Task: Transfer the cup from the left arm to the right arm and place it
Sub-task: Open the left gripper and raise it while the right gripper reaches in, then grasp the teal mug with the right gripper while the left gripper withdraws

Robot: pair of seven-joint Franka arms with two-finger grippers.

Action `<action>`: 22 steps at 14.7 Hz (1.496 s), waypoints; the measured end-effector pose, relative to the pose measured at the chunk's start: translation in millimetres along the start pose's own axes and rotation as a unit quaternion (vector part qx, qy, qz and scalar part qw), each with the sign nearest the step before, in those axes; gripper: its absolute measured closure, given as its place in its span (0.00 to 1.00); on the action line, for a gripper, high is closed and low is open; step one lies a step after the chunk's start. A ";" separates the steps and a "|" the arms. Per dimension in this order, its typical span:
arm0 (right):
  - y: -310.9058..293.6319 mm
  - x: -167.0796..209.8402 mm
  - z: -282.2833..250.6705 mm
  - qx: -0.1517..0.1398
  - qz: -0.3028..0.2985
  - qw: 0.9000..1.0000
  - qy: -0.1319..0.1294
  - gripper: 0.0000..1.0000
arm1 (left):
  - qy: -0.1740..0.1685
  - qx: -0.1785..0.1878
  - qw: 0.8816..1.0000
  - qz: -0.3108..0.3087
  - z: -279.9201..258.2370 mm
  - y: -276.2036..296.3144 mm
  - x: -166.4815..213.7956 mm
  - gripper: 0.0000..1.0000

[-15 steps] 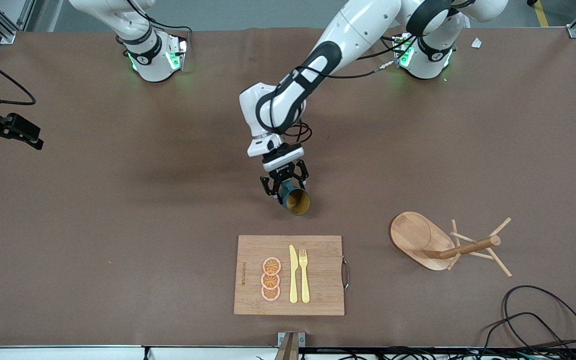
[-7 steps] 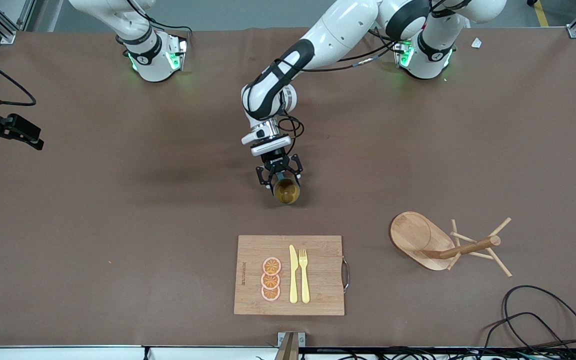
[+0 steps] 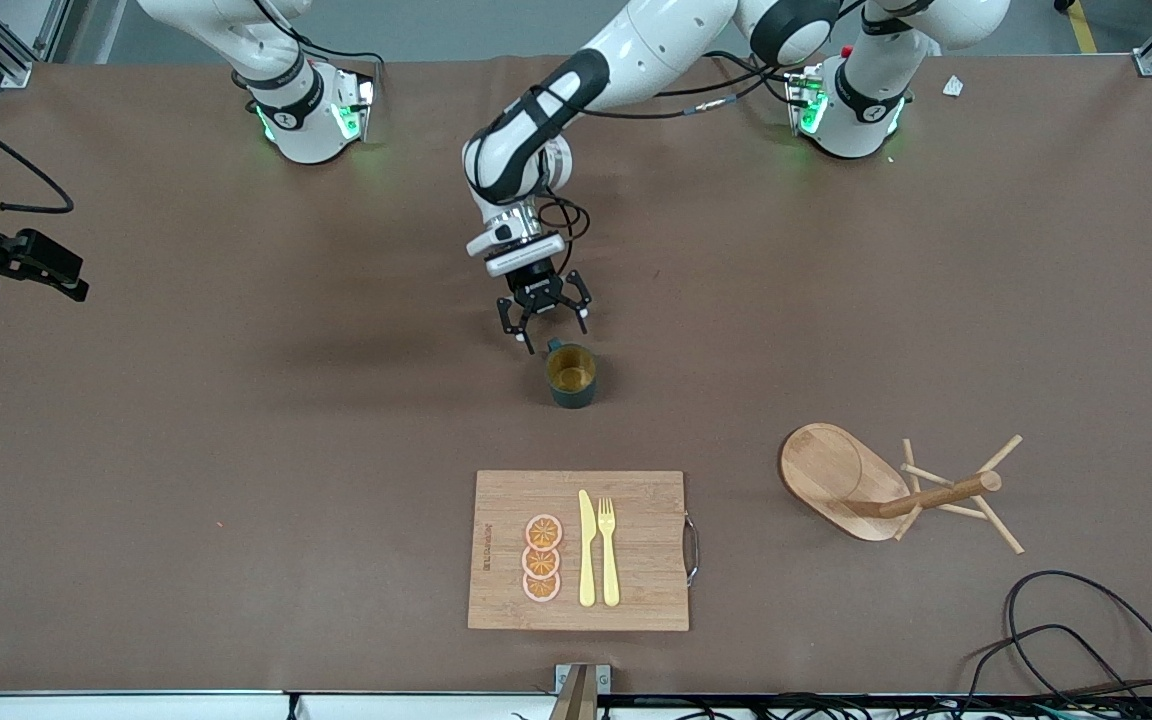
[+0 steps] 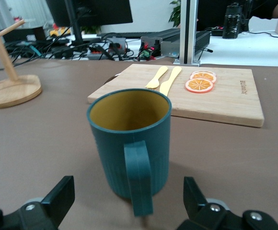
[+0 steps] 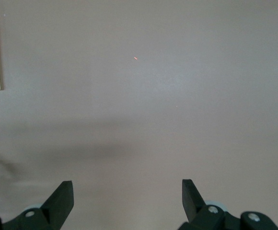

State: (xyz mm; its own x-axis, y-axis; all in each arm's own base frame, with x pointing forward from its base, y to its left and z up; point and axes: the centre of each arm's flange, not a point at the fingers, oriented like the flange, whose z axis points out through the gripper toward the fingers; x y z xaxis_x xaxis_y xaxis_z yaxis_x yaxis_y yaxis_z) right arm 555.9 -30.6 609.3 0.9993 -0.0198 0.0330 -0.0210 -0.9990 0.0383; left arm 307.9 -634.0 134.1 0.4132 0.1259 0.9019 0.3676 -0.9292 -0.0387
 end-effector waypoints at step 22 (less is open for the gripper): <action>-280.6 32.4 145.9 0.016 0.172 0.984 -0.044 0.00 | -0.414 0.077 0.903 -0.079 247.9 -242.3 538.9 0.00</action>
State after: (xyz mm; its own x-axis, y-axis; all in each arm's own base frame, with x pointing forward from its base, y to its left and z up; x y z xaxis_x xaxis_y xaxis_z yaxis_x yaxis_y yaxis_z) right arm 598.9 243.4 453.9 0.9320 -0.3592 -0.0479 -0.3592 -0.9332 0.0079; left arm 648.0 -254.9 522.8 0.8037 0.5293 0.2719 0.5620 -0.8254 -0.0542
